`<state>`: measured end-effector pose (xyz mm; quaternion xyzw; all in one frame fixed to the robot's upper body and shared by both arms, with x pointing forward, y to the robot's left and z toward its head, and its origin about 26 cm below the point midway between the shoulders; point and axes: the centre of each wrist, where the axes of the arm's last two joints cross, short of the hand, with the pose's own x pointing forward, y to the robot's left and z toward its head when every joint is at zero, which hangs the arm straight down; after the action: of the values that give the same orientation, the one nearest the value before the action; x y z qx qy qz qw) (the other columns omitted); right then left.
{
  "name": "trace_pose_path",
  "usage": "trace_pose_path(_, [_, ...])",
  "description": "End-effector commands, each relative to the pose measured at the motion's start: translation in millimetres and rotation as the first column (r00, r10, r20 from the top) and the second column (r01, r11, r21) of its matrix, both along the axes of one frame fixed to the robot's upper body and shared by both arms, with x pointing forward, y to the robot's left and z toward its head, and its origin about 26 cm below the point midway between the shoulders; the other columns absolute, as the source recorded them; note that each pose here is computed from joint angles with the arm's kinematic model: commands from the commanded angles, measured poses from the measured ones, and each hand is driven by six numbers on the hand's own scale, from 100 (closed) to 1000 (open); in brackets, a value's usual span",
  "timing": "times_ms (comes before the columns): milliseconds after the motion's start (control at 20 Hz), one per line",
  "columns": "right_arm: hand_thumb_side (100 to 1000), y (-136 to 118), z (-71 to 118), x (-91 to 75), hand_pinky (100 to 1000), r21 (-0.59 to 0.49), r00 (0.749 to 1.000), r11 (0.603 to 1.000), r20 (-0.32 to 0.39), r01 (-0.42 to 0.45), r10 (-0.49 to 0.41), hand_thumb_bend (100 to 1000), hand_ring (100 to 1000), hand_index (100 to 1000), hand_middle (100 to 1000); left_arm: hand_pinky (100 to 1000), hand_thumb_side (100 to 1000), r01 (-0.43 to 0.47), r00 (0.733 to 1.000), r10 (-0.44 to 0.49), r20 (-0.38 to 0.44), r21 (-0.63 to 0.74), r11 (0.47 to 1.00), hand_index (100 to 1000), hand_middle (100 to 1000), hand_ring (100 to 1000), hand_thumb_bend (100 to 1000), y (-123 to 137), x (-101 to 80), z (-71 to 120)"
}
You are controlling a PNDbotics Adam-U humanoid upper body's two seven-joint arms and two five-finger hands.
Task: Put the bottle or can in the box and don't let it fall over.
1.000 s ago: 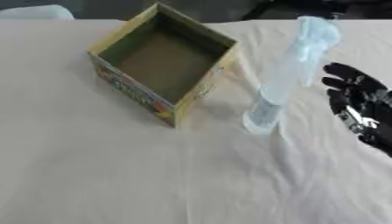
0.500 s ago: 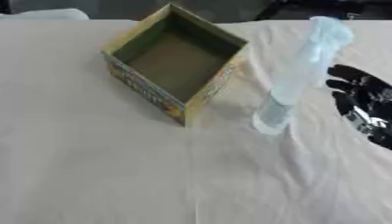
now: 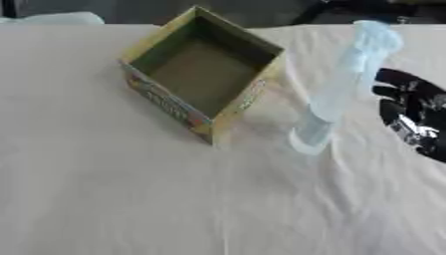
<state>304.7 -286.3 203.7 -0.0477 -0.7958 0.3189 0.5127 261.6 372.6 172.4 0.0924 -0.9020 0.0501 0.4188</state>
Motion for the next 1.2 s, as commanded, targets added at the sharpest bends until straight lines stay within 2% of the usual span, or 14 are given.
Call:
trace_pose_path(50, [505,-6,6.4,3.8,1000,-0.043,0.999,0.999,0.027,0.02,-0.019,100,1000,1000,1000,987,752,0.002,1.0,-0.003,0.022,0.039,0.999,718,994,1000,112,2,-2.8,10.0])
trace_pose_path(650, [486,-12,1.2,19.2,1000,-0.091,0.999,0.995,0.04,0.03,-0.026,100,1000,1000,1000,986,754,0.006,1.0,-0.007,0.022,0.041,0.999,718,995,1000,111,2,-2.2,9.2])
trace_pose_path(1200, [482,-10,2.2,28.9,1000,-0.098,0.999,0.995,0.036,-0.001,0.004,100,1000,1000,1000,985,754,0.011,1.0,-0.012,0.021,0.042,0.999,718,996,1000,110,1,-1.8,8.6])
